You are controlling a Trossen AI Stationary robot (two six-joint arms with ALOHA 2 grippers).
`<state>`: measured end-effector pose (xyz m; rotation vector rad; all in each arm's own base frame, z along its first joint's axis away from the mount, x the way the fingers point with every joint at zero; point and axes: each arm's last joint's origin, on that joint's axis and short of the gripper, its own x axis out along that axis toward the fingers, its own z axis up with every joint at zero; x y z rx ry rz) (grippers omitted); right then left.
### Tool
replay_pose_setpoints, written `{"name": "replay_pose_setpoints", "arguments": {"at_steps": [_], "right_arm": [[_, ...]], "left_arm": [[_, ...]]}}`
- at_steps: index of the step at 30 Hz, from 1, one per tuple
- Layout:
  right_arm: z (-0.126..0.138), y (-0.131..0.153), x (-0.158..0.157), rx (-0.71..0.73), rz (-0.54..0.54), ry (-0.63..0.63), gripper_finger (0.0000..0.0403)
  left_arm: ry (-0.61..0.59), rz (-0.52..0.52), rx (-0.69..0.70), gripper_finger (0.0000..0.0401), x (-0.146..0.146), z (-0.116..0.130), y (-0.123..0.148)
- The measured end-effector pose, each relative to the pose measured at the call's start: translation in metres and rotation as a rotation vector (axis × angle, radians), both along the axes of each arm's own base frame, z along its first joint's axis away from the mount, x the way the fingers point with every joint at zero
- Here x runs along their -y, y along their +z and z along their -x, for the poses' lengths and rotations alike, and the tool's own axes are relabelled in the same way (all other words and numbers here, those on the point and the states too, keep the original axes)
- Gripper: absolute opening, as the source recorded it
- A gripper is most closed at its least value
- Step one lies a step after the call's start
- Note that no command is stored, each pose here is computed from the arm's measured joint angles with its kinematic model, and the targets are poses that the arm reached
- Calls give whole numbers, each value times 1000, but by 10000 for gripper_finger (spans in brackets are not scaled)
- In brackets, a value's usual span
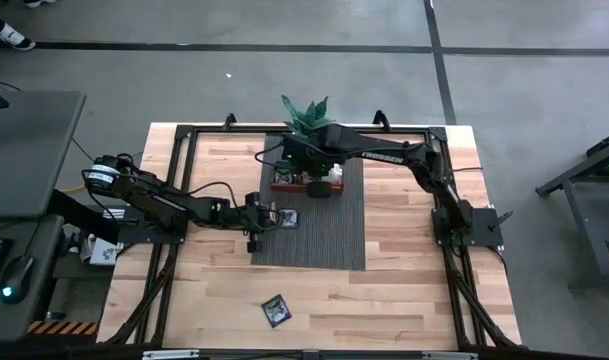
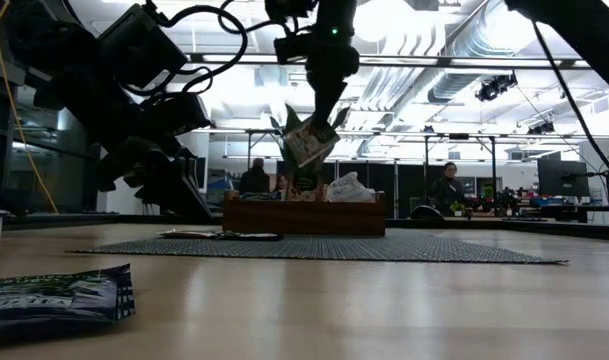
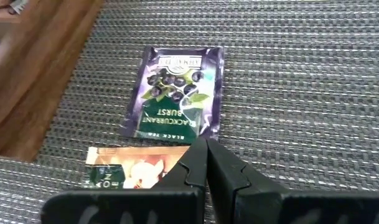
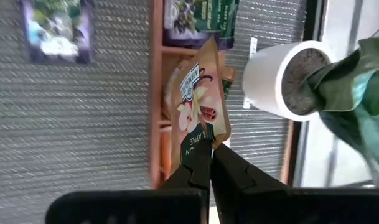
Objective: Pick & Place Tea
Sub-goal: Put the brown tea bag into the middle section of the wooden organizer
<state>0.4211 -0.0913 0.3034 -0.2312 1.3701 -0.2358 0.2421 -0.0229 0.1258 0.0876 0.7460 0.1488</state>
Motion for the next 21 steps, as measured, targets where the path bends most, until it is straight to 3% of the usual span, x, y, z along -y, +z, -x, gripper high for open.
{"name": "replay_pose_setpoints", "arguments": {"at_steps": [5,11,21], "right_arm": [[-9,-6,-1,-99,56,59,0],[-13,-24,-5,-205,49,108,0],[-20,-24,-3,-139,75,113,0]], "left_arm": [[-3,8,5,1,0,0,0],[-1,8,7,1,0,0,0],[0,7,8,1,0,0,0]]}}
